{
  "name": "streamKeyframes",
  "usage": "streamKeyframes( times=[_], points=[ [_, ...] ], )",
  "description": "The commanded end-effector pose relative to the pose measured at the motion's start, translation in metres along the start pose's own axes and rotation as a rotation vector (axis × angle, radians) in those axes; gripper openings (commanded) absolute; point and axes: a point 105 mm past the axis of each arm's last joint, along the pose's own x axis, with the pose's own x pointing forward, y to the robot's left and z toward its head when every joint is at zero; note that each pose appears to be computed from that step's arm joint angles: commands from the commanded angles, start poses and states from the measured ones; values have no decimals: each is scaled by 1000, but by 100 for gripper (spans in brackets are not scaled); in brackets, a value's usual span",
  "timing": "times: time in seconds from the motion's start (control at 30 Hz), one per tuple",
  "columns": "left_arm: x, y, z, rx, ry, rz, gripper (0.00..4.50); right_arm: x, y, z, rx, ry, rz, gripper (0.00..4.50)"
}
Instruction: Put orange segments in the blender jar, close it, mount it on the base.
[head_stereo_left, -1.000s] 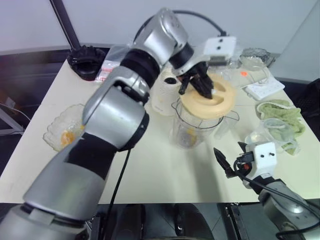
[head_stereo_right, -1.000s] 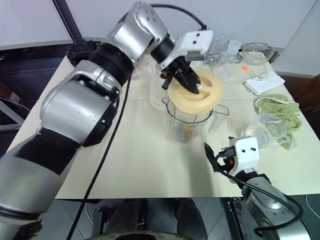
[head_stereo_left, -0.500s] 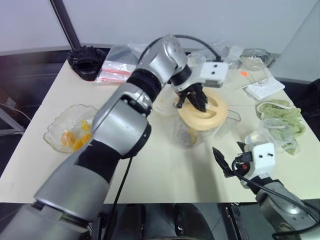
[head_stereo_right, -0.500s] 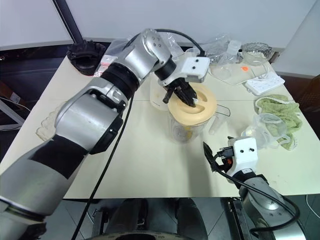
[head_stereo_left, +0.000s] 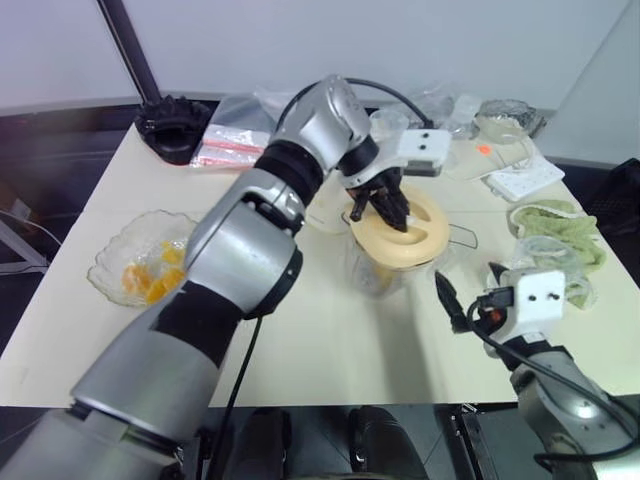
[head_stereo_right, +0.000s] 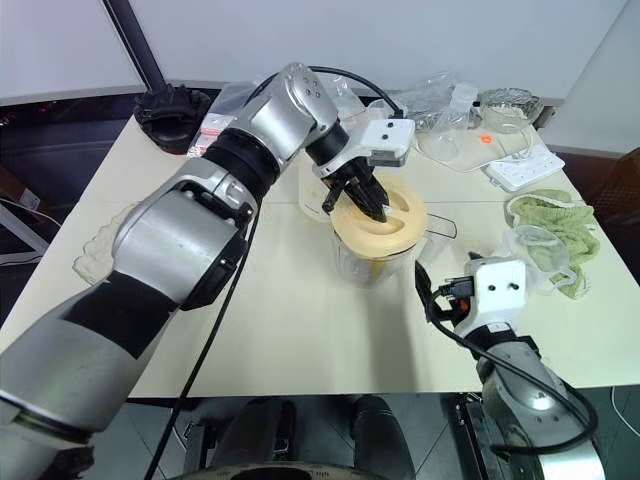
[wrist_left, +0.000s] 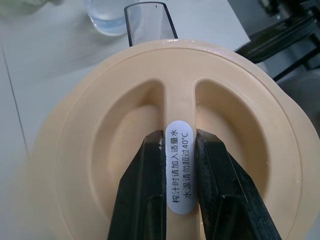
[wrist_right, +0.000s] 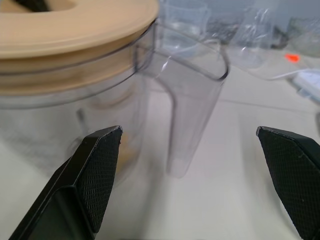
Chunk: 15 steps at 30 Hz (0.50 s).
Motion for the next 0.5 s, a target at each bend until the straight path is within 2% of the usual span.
streamKeyframes(
  times=[0.03, 0.3, 0.5],
  points=[
    [13, -8, -18, -75, 6, -62, 25, 8, 0, 4, -16, -31, -26, 450],
    [16, -2, -26, -118, 4, 0, 25, 41, 8, -9, -8, -13, -32, 450],
    [21, 1, -38, -182, 10, 46, 25, 68, -2, -11, -32, -12, -77, 450]
  ],
)
